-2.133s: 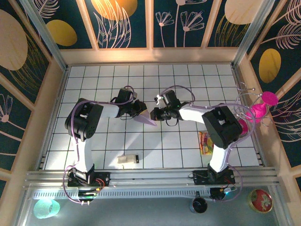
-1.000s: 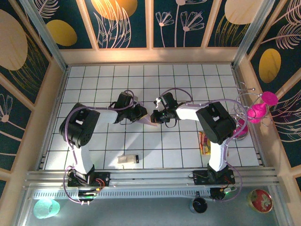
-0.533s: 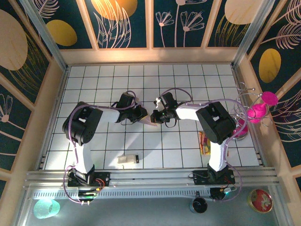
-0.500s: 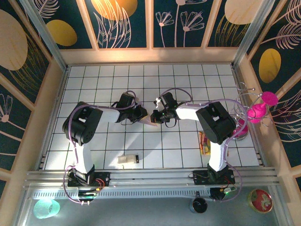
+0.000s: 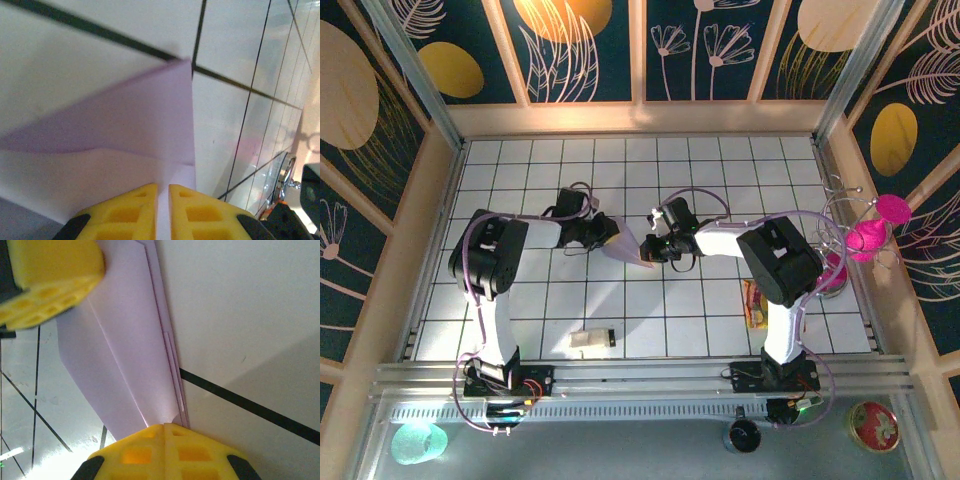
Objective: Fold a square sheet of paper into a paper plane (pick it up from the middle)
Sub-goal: Fourth fold the wing at the center of the table, then pick up the square sheet of paper from the center of the table.
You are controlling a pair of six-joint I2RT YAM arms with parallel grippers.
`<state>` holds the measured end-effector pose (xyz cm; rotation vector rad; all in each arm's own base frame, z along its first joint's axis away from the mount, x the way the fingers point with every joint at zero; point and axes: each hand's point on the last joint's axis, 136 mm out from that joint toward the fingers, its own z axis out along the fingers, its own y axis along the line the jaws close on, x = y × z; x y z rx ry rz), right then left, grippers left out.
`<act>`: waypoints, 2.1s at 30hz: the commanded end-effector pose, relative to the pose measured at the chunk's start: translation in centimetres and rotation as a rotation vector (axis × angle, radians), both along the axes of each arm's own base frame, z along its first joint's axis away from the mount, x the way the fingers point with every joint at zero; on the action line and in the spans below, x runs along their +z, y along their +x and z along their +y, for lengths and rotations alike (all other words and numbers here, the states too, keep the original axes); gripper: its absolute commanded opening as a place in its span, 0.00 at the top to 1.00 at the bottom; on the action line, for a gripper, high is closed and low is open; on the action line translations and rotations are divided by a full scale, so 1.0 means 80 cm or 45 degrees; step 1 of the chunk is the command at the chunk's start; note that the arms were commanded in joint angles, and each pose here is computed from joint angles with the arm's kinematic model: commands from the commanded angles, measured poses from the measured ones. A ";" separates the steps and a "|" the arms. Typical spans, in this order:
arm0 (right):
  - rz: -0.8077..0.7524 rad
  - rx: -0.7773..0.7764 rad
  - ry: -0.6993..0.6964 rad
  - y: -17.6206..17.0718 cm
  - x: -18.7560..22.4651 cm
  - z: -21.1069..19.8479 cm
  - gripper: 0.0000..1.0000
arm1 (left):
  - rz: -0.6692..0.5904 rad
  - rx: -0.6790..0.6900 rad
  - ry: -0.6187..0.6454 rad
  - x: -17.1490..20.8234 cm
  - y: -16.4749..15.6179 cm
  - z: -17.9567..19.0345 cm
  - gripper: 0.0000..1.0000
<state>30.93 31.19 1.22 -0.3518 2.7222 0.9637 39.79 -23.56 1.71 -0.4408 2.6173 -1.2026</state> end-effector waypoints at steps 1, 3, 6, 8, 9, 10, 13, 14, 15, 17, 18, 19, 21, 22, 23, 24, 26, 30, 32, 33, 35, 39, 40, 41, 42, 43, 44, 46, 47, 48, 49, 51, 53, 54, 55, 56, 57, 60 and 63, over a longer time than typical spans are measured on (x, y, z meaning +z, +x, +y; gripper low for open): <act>0.289 -0.081 -0.461 -0.070 -0.103 -0.096 0.96 | 0.017 0.173 0.230 -0.045 0.029 0.082 0.86; 0.287 -0.085 -0.457 -0.069 -0.102 -0.096 0.96 | 0.014 0.196 0.256 -0.046 0.036 0.097 0.85; 0.291 -0.090 -0.451 -0.069 -0.102 -0.095 0.96 | 0.009 0.233 0.274 -0.047 0.047 0.117 0.85; 0.287 -0.093 -0.442 -0.068 -0.100 -0.093 0.96 | 0.007 0.248 0.293 -0.048 0.055 0.127 0.84; 0.286 -0.094 -0.438 -0.067 -0.099 -0.093 0.96 | 0.005 0.255 0.305 -0.047 0.058 0.132 0.85; 0.285 -0.095 -0.434 -0.067 -0.098 -0.092 0.96 | 0.001 0.260 0.318 -0.047 0.061 0.135 0.85; 0.267 -0.095 -0.389 -0.059 -0.089 -0.082 0.95 | -0.036 0.258 0.331 -0.035 0.073 0.138 0.84; 0.254 -0.098 -0.358 -0.053 -0.082 -0.075 0.95 | -0.052 0.254 0.328 -0.028 0.079 0.137 0.84; 0.242 -0.097 -0.317 -0.046 -0.073 -0.066 0.94 | -0.070 0.248 0.322 -0.018 0.085 0.135 0.84; 0.182 -0.089 -0.211 -0.026 -0.046 -0.042 0.93 | -0.120 0.250 0.296 0.008 0.097 0.131 0.84; 0.137 -0.093 -0.157 -0.011 -0.028 -0.030 0.92 | -0.145 0.254 0.279 0.022 0.101 0.129 0.84; 0.100 -0.097 -0.115 0.001 -0.012 -0.021 0.91 | -0.165 0.256 0.262 0.034 0.103 0.128 0.83; 0.001 -0.116 0.000 0.028 0.032 -0.002 0.86 | -0.197 0.265 0.226 0.058 0.100 0.124 0.80; -0.038 -0.122 0.053 0.037 0.051 0.004 0.83 | -0.209 0.273 0.208 0.066 0.096 0.123 0.79; -0.080 -0.121 0.113 0.045 0.070 0.009 0.78 | -0.217 0.279 0.181 0.072 0.089 0.122 0.77; -0.123 -0.101 0.174 0.049 0.088 0.015 0.73 | -0.228 0.286 0.138 0.080 0.082 0.119 0.75; -0.178 -0.032 0.261 0.053 0.110 0.022 0.67 | -0.260 0.279 -0.013 0.097 0.069 0.104 0.66; -0.221 -0.010 0.243 0.069 0.108 0.021 0.62 | -0.259 0.306 -0.210 0.110 0.046 0.092 0.60; -0.225 -0.007 0.235 0.083 0.100 0.014 0.58 | -0.253 0.335 -0.209 0.108 0.038 0.096 0.58; -0.229 0.003 0.234 0.088 0.097 0.014 0.57 | -0.250 0.343 -0.206 0.107 0.034 0.097 0.57; -0.238 0.055 0.226 0.092 0.092 0.018 0.56 | -0.232 0.358 -0.210 0.100 0.025 0.097 0.56; -0.274 0.167 0.228 0.095 0.086 0.028 0.54 | -0.215 0.363 -0.249 0.098 0.007 0.090 0.54; -0.281 0.198 0.227 0.095 0.083 0.030 0.54 | -0.205 0.365 -0.259 0.095 0.002 0.087 0.53; -0.291 0.231 0.234 0.094 0.083 0.033 0.54 | -0.195 0.365 -0.265 0.092 -0.002 0.085 0.53; -0.294 0.261 0.239 0.091 0.082 0.036 0.54 | -0.188 0.369 -0.273 0.090 -0.005 0.084 0.53; -0.298 0.292 0.244 0.089 0.080 0.037 0.55 | -0.187 0.367 -0.281 0.089 -0.007 0.081 0.52; -0.304 0.321 0.249 0.087 0.078 0.039 0.55 | -0.182 0.368 -0.285 0.087 -0.009 0.080 0.52; -0.314 0.372 0.258 0.082 0.077 0.043 0.55 | -0.173 0.369 -0.290 0.084 -0.013 0.077 0.51; -0.315 0.390 0.251 0.080 0.074 0.045 0.56 | -0.170 0.371 -0.289 0.082 -0.014 0.076 0.51; -0.319 0.402 0.242 0.080 0.071 0.047 0.56 | -0.169 0.371 -0.289 0.082 -0.014 0.075 0.51; -0.323 0.415 0.236 0.079 0.069 0.049 0.57 | -0.167 0.369 -0.288 0.081 -0.015 0.074 0.50; -0.326 0.427 0.228 0.081 0.063 0.052 0.59 | -0.165 0.370 -0.287 0.080 -0.015 0.073 0.50; -0.319 0.437 0.225 0.082 0.057 0.055 0.61 | -0.161 0.371 -0.285 0.078 -0.015 0.073 0.50; -0.320 0.439 0.226 0.083 0.057 0.056 0.62 | -0.160 0.368 -0.283 0.077 -0.016 0.072 0.50; -0.321 0.443 0.229 0.084 0.056 0.058 0.62 | -0.163 0.369 -0.280 0.078 -0.016 0.072 0.50; -0.319 0.447 0.231 0.084 0.054 0.058 0.63 | -0.163 0.371 -0.279 0.077 -0.016 0.072 0.50; -0.321 0.453 0.238 0.085 0.054 0.060 0.64 | -0.161 0.371 -0.278 0.077 -0.016 0.072 0.49; -0.316 0.478 0.254 0.084 0.053 0.063 0.69 | -0.157 0.369 -0.278 0.075 -0.017 0.072 0.49; -0.316 0.506 0.291 0.081 0.058 0.067 0.79 | -0.161 0.364 -0.280 0.077 -0.018 0.072 0.49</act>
